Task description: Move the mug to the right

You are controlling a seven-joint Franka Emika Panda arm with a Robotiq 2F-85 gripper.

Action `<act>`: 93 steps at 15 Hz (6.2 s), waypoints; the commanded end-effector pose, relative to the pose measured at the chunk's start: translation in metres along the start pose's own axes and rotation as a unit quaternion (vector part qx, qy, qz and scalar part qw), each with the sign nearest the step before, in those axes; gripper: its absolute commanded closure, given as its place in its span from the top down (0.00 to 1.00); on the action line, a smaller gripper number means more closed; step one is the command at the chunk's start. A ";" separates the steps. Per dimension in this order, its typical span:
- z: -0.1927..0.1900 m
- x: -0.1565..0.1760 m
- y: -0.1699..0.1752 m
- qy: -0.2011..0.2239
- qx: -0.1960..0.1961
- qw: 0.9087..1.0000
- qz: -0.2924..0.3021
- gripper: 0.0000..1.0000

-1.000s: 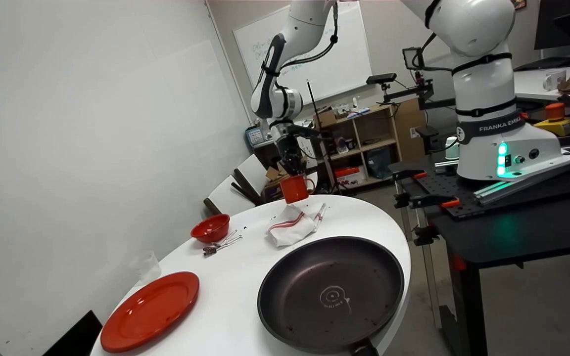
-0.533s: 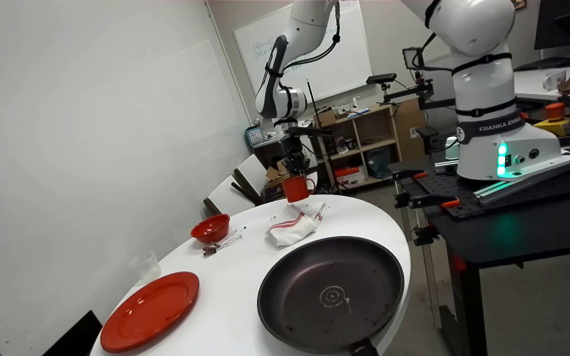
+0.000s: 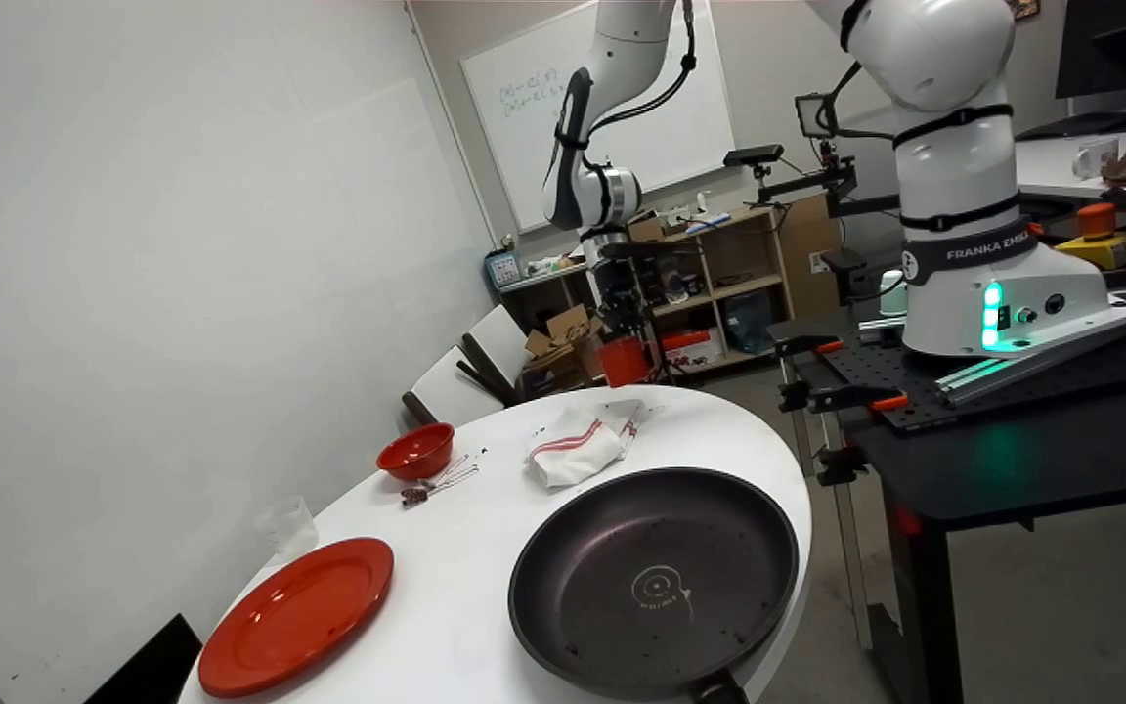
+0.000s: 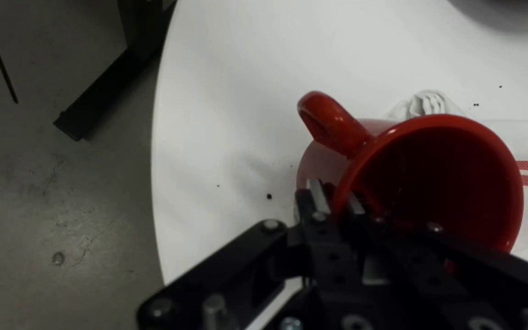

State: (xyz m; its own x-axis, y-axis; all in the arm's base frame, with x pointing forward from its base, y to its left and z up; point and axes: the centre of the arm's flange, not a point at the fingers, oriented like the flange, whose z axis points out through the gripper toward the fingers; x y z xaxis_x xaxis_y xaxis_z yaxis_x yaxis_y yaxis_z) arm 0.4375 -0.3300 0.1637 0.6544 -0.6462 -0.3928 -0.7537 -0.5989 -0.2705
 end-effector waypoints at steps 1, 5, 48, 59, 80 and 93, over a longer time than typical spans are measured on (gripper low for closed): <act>-0.004 -0.032 0.031 0.010 0.019 0.999 0.036 0.03; -0.004 -0.048 0.056 0.016 0.026 0.998 0.063 0.03; 0.035 -0.019 0.039 0.160 -0.094 0.978 0.093 0.03; 0.034 -0.014 0.035 0.162 -0.078 0.980 0.086 0.03; 0.045 -0.010 0.033 0.150 -0.084 0.982 0.083 0.56; 0.027 -0.035 0.042 0.171 -0.082 0.978 0.082 1.00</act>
State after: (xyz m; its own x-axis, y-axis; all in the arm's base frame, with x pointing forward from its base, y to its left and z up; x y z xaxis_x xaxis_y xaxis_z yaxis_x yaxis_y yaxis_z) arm 0.3976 -0.3218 0.1241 0.5248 -0.8409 -0.1324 -0.8511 -0.5211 -0.0637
